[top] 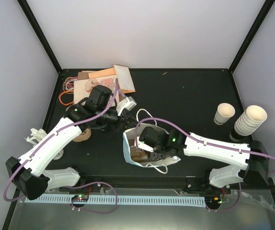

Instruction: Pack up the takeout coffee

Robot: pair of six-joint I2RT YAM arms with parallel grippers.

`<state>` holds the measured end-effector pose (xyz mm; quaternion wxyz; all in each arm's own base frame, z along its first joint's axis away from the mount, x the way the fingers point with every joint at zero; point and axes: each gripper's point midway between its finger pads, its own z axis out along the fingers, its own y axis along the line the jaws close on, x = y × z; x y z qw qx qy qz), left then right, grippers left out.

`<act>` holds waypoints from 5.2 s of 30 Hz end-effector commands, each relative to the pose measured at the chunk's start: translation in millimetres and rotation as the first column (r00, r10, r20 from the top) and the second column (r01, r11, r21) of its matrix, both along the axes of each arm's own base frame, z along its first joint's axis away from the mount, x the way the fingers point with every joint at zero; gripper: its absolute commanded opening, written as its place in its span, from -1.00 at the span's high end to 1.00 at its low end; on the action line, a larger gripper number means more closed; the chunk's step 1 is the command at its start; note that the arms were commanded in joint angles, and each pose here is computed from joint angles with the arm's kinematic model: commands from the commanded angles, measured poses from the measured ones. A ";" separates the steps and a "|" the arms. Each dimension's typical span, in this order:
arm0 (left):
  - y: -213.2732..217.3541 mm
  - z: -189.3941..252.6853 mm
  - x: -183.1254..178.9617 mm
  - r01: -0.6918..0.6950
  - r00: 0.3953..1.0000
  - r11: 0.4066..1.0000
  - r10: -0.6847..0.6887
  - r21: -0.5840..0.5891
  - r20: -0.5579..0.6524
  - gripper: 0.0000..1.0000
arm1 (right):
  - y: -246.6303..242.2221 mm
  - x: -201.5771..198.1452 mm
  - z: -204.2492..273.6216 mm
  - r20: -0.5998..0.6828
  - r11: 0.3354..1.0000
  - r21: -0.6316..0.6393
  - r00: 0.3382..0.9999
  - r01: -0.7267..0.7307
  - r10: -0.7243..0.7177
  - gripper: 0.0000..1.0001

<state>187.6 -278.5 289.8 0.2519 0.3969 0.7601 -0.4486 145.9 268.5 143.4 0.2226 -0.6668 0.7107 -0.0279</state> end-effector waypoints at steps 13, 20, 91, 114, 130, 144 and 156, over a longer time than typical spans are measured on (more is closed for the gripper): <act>9.3 22.2 15.2 -0.061 0.990 0.998 0.061 -0.006 0.129 0.31 | -22.9 -28.4 -50.7 -0.173 0.991 -0.128 0.985 -0.031 0.009 0.58; 10.0 33.5 13.9 -0.068 0.984 0.997 0.074 -0.045 0.159 0.01 | -42.2 -18.1 -63.8 -0.140 0.985 -0.169 0.990 -0.012 -0.012 0.58; 26.3 4.4 3.5 -0.119 0.985 0.991 0.111 0.058 0.133 -0.11 | -72.3 -24.8 -107.2 -0.207 0.953 -0.298 0.978 -0.053 -0.010 0.50; 28.8 -1.2 5.2 -0.129 0.984 0.987 0.116 0.093 0.133 -0.15 | -58.1 -8.4 -77.9 -0.122 0.971 -0.237 0.993 -0.020 -0.009 0.44; 29.2 -0.5 2.6 -0.122 0.985 0.987 0.107 0.106 0.134 -0.17 | -44.4 -2.9 -44.4 -0.087 0.988 -0.151 0.996 -0.016 0.003 -1.00; 22.0 -7.1 -4.7 -0.073 0.991 0.989 0.058 0.129 0.119 -0.08 | -28.9 -0.5 6.1 -0.044 0.999 -0.028 0.999 -0.034 0.032 -1.00; 6.9 -9.5 -11.3 -0.020 0.990 0.980 -0.009 0.199 0.143 0.33 | -19.1 -0.5 13.3 -0.026 0.998 0.027 0.998 -0.065 0.066 -1.00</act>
